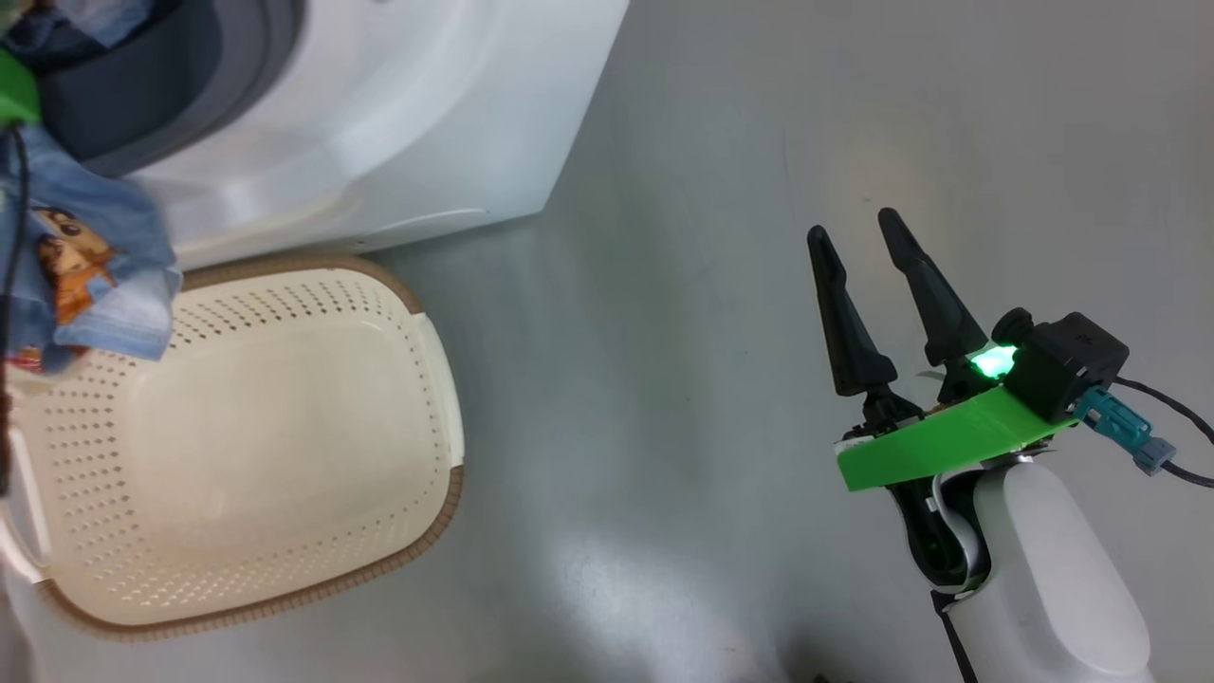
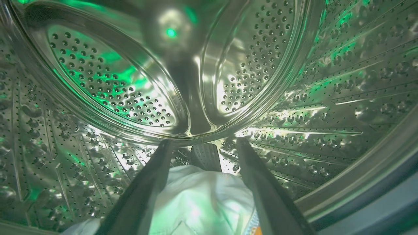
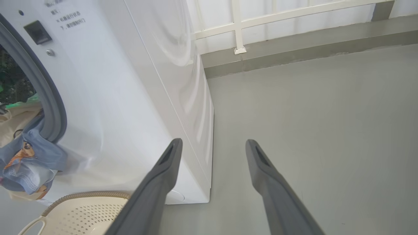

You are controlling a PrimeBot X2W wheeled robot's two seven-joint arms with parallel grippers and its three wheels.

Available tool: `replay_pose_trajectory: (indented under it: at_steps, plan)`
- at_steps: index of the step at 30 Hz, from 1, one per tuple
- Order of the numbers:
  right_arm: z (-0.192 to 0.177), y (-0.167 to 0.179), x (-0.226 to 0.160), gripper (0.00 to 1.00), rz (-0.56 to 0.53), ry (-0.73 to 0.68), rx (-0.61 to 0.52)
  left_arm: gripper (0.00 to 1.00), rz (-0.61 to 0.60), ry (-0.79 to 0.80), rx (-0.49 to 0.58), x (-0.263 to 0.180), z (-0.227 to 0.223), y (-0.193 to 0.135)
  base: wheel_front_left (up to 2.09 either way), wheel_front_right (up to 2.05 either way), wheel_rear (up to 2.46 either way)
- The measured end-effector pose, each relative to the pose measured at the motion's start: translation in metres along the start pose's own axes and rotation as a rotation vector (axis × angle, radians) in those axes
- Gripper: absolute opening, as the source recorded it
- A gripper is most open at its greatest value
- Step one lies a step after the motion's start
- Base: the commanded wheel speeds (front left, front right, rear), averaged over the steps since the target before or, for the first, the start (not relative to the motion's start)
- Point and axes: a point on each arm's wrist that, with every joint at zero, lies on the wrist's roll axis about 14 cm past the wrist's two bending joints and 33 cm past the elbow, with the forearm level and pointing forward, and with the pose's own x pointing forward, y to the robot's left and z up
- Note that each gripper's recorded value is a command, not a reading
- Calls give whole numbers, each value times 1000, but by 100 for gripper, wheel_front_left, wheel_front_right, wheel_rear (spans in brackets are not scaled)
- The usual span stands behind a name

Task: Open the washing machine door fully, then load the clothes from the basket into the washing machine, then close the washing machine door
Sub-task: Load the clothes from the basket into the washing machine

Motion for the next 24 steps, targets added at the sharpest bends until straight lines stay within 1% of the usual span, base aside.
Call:
replay_pose_trajectory:
  at_steps: [4, 10, 14, 24]
  plan:
    - [7, 4, 0, 100, 10, -17, 5, 100, 4, -11, -13, -16, 3, -2, 0, 0, 0]
    - [16, 8, -1, 100, 17, -40, 12, 100, 10, -35, -6, -38, 11, 0, 0, 0, 0]
    - [19, 8, -5, 100, 11, -45, 18, 100, 9, -48, 7, -61, 13, 2, 0, 0, 0]
    - [26, 15, -4, 100, 28, -68, 18, 100, 59, -20, 0, -128, -6, 16, 0, 0, 0]
